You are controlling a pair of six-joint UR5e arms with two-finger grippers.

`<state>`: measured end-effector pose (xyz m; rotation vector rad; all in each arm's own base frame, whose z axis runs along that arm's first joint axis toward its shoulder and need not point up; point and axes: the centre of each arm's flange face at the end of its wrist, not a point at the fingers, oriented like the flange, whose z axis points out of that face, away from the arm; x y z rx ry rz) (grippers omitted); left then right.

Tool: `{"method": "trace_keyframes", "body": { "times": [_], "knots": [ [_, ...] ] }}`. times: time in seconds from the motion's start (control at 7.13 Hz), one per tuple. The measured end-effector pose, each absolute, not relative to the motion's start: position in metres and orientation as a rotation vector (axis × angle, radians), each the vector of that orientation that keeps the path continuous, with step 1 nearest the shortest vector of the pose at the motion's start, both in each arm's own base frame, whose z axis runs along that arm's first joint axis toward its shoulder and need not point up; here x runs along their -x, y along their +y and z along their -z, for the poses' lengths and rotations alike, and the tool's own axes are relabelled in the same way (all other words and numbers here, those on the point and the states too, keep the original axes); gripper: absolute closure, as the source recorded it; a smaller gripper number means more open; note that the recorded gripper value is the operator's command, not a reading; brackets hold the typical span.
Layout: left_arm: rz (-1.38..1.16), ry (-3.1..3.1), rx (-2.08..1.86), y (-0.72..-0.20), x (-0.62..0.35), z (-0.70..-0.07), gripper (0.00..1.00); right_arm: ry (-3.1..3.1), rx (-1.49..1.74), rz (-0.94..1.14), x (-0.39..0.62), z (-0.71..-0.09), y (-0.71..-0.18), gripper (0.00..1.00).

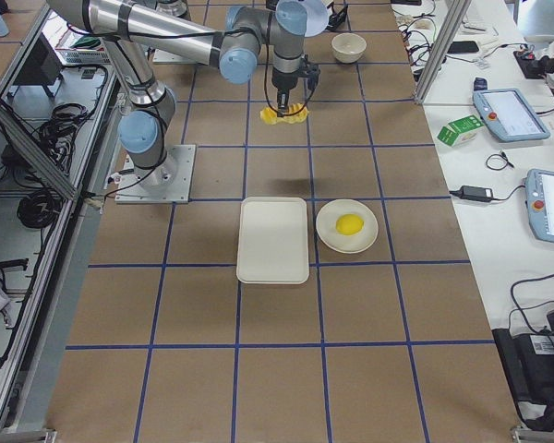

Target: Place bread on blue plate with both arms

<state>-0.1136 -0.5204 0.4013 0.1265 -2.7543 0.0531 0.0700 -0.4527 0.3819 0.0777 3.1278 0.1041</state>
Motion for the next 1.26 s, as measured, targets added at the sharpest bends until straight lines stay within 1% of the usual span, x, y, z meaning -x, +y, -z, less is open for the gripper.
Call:
{"method": "trace_keyframes", "body": {
  "times": [0.28, 0.42, 0.84, 1.26],
  "knots": [
    [-0.107, -2.659, -0.094, -0.512, 0.153, -0.324, 1.0, 3.126, -0.077, -0.11, -0.07, -0.38, -0.451, 1.0],
    [-0.08, -2.612, -0.093, -0.511, 0.161, -0.3, 1.0, 3.122, -0.075, -0.107, -0.072, -0.379, -0.451, 1.0],
    [0.031, -2.556, -0.087, -0.519, 0.167, -0.245, 1.0, 3.113, -0.069, -0.064, -0.077, -0.391, -0.445, 1.0],
    [-0.001, -2.56, -0.053, -0.536, 0.17, -0.199, 1.0, 3.099, -0.053, -0.039, -0.083, -0.388, -0.45, 1.0]
  ]
}}
